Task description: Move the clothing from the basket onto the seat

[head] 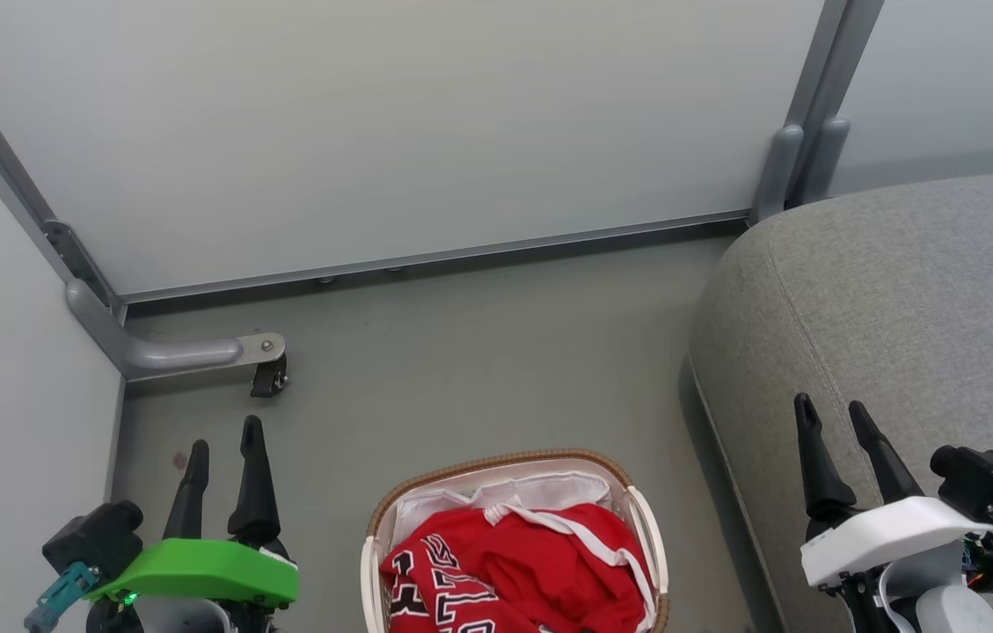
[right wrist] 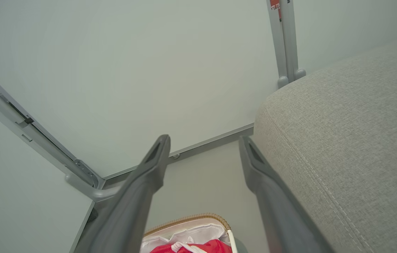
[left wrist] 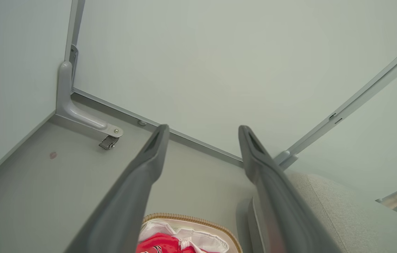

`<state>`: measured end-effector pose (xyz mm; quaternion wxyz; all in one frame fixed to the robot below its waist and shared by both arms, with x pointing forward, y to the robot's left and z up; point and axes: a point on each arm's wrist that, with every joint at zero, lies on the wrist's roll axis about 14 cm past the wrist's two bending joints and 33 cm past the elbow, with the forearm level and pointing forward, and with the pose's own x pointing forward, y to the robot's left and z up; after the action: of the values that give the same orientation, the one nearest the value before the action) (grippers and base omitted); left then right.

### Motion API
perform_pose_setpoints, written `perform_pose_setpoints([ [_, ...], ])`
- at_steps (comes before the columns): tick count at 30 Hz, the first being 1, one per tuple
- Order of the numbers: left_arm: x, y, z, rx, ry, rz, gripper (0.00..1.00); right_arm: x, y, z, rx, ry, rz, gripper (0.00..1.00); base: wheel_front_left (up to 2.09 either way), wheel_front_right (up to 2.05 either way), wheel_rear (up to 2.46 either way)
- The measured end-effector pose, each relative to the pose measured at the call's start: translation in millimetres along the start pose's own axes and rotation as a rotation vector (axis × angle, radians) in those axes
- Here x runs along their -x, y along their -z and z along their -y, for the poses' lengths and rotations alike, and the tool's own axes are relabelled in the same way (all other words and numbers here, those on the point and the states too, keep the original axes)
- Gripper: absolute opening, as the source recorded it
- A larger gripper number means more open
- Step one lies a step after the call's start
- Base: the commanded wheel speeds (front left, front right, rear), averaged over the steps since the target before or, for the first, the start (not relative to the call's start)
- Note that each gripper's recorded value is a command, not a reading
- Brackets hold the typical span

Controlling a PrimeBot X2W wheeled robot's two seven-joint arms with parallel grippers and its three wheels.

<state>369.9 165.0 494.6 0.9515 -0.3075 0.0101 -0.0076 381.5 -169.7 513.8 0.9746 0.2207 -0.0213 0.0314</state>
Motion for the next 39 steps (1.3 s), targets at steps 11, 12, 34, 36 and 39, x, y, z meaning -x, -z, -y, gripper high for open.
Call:
perform_pose_setpoints([
  [11,5.7,12.0,-4.6,-0.1,-0.004,-0.026,1.0,0.2,5.7,-4.2,0.117,-0.025,-0.01,1.0,0.0,0.0,0.0],
  [12,6.0,13.1,-4.7,-0.109,-0.003,-0.03,1.0,0.3,6.6,-4.9,0.129,-0.028,-0.013,1.0,0.0,0.0,0.0],
  [34,14.0,29.7,-1.5,-0.255,0.033,-0.061,1.0,5.4,15.6,-11.6,0.308,-0.076,-0.022,1.0,0.0,0.0,0.0],
  [36,15.0,32.0,-2.3,-0.261,0.033,-0.066,1.0,5.5,15.9,-12.6,0.319,-0.081,-0.022,1.0,0.0,0.0,0.0],
  [39,15.8,34.2,-2.4,-0.283,0.038,-0.071,1.0,5.6,16.5,-15.1,0.337,-0.092,-0.019,1.0,0.0,0.0,0.0],
])
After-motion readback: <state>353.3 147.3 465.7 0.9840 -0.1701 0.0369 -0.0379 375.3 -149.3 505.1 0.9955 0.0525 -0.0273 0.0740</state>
